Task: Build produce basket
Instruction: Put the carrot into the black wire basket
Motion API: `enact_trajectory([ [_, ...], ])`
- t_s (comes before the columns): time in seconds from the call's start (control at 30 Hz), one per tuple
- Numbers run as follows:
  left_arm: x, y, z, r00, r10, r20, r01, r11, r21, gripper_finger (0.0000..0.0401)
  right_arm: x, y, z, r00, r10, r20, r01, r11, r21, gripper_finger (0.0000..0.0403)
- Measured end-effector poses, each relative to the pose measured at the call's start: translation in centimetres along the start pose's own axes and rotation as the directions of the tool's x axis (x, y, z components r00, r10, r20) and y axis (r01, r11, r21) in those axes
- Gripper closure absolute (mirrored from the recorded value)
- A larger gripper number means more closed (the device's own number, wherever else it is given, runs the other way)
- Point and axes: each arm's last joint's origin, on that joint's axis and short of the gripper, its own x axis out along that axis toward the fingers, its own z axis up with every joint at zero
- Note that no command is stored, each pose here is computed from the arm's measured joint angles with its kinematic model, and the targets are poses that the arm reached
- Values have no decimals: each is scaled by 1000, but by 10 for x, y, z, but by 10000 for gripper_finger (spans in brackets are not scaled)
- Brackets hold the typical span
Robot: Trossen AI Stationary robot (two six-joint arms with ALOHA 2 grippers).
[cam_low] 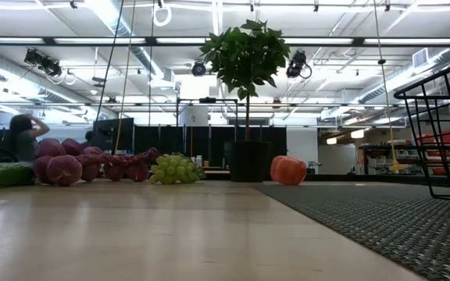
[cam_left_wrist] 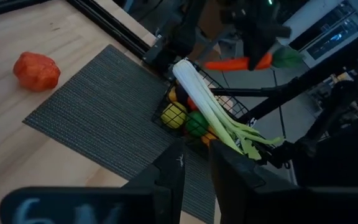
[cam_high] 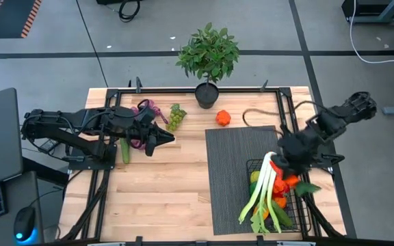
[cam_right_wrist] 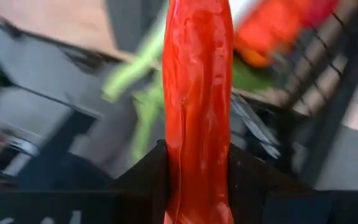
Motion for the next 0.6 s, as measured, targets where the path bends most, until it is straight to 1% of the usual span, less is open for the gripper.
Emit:
enact_trajectory([
  [0.1, 0, 0, 0, 1000, 1, 0, -1, 1000, -16, 321, 11, -5, -11, 993, -110, -31, 109, 993, -37, 271],
  [0.23, 2, 1, 0, 999, 30, 22, -28, 998, -59, 321, 26, -12, -22, 970, -241, -4, 241, 970, -44, 271],
  [0.37, 1, 2, 1, 997, 60, 50, -57, 997, -59, 321, 43, -20, -31, 927, -365, 90, 367, 930, -7, 271],
  [0.5, 1, 2, 2, 995, 77, 65, -72, 995, -71, 321, 61, -28, -37, 855, -473, 213, 476, 879, 42, 270],
  [0.6, 1, 2, 2, 995, 79, 67, -71, 992, -106, 321, 75, -30, -44, 819, -502, 277, 509, 859, 51, 266],
])
